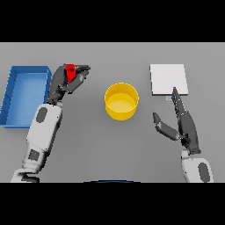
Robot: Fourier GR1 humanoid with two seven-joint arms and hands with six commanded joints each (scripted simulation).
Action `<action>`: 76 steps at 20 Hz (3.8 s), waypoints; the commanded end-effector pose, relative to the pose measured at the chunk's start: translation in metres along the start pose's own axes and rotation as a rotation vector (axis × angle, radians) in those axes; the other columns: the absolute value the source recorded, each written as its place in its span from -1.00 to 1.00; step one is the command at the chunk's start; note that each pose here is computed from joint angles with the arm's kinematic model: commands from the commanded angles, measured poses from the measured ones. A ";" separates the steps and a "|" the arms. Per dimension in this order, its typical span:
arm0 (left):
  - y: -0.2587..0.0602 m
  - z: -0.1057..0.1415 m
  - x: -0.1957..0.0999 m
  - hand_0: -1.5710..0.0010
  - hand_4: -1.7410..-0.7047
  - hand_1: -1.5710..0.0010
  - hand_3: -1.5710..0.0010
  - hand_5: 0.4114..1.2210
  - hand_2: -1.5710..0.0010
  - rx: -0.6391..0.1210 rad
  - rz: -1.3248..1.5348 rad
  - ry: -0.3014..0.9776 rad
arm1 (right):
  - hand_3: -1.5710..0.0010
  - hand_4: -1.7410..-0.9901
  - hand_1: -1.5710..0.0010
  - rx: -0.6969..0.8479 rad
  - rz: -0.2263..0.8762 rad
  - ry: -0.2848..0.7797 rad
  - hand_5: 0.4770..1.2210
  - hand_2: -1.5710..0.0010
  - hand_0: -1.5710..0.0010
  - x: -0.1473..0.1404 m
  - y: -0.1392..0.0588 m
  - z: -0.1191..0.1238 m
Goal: Pick up the red beaker and tilt it to pour out 1 green nut into yellow bowl. Pick up the yellow bowl and place it on the metallic measuring scale.
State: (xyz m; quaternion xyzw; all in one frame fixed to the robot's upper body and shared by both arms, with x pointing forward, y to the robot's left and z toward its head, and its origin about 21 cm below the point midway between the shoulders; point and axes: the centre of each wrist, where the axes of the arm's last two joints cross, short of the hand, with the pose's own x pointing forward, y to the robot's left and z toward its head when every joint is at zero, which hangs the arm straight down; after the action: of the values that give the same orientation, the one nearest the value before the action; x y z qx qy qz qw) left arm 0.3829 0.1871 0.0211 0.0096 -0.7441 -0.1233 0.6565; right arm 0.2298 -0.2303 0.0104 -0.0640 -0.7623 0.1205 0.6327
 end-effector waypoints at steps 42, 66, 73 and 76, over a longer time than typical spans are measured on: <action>-0.115 -0.066 0.125 -1.00 -0.99 -1.00 -0.98 1.00 -1.00 -0.863 -2.109 -0.343 | 1.00 0.58 1.00 -0.038 -0.029 0.027 -0.76 1.00 1.00 0.004 0.007 0.000; -0.021 -0.135 0.323 -1.00 -0.98 -1.00 -0.94 1.00 -1.00 -0.289 -2.113 -0.157 | 1.00 0.70 1.00 -0.011 -0.039 -0.014 -0.74 1.00 1.00 0.009 0.011 -0.006; 0.138 -0.123 0.284 -1.00 -1.00 -1.00 -0.97 1.00 -1.00 -0.027 -1.224 0.152 | 1.00 0.64 1.00 0.008 -0.030 -0.010 -0.67 1.00 1.00 0.005 0.008 -0.009; 0.167 -0.112 0.226 -1.00 -1.00 -1.00 -0.98 1.00 -1.00 0.112 -1.048 0.313 | 1.00 0.62 1.00 0.022 -0.002 -0.010 -0.61 1.00 1.00 0.003 0.003 -0.013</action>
State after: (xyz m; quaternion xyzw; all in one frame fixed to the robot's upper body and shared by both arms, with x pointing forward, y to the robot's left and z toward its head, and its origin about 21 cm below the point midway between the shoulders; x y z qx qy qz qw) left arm 0.4859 0.2913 0.2844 0.4321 -0.5354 -0.3917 0.6109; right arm 0.2415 -0.2253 0.0146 -0.0560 -0.7641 0.1283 0.6297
